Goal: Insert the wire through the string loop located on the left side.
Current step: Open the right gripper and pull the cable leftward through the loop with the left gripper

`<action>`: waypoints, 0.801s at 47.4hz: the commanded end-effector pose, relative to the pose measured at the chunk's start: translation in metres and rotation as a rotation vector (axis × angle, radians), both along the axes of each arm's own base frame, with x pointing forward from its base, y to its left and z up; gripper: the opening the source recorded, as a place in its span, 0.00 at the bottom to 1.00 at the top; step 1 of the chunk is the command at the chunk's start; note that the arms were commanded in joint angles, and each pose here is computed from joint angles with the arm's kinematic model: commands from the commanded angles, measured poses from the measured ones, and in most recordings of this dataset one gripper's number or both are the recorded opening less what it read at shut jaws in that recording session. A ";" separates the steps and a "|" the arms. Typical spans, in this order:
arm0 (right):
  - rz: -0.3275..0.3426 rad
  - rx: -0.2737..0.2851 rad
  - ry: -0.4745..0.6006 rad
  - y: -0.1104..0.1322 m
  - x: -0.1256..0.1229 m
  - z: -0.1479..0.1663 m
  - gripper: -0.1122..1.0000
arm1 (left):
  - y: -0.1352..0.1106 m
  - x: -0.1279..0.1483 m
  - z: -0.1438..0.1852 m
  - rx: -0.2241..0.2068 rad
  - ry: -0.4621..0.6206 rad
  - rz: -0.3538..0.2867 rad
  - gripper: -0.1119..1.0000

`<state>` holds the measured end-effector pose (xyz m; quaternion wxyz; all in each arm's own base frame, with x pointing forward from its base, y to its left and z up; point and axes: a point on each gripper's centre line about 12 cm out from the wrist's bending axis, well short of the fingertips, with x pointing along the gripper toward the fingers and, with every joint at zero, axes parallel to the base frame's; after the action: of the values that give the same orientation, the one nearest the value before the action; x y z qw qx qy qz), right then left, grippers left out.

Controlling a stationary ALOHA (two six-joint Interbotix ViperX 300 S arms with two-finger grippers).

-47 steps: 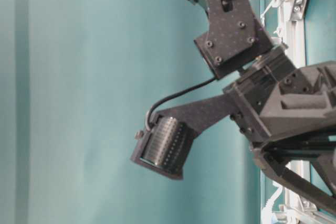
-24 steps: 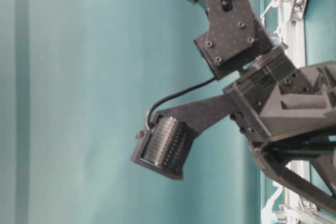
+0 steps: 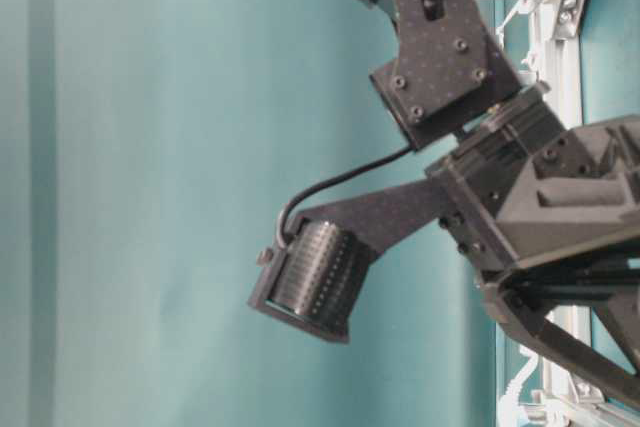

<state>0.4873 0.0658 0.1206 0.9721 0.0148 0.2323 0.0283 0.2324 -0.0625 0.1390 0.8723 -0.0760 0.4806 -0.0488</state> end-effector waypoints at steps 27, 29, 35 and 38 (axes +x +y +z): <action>0.004 0.006 -0.039 0.003 0.003 0.016 0.96 | -0.010 -0.013 -0.002 -0.042 0.030 0.015 0.29; 0.004 0.006 -0.041 0.003 0.003 0.017 0.96 | -0.010 -0.013 -0.002 -0.045 0.033 0.020 0.29; 0.004 0.006 -0.044 0.003 0.003 0.017 0.96 | -0.010 -0.013 -0.003 -0.053 0.037 0.034 0.29; 0.004 0.006 -0.042 0.003 0.003 0.016 0.96 | -0.010 -0.013 -0.002 -0.052 0.035 0.032 0.29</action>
<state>0.4871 0.0673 0.1206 0.9721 0.0152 0.2323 0.0296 0.2167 -0.0706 0.1328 0.8587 -0.1051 0.4997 -0.0430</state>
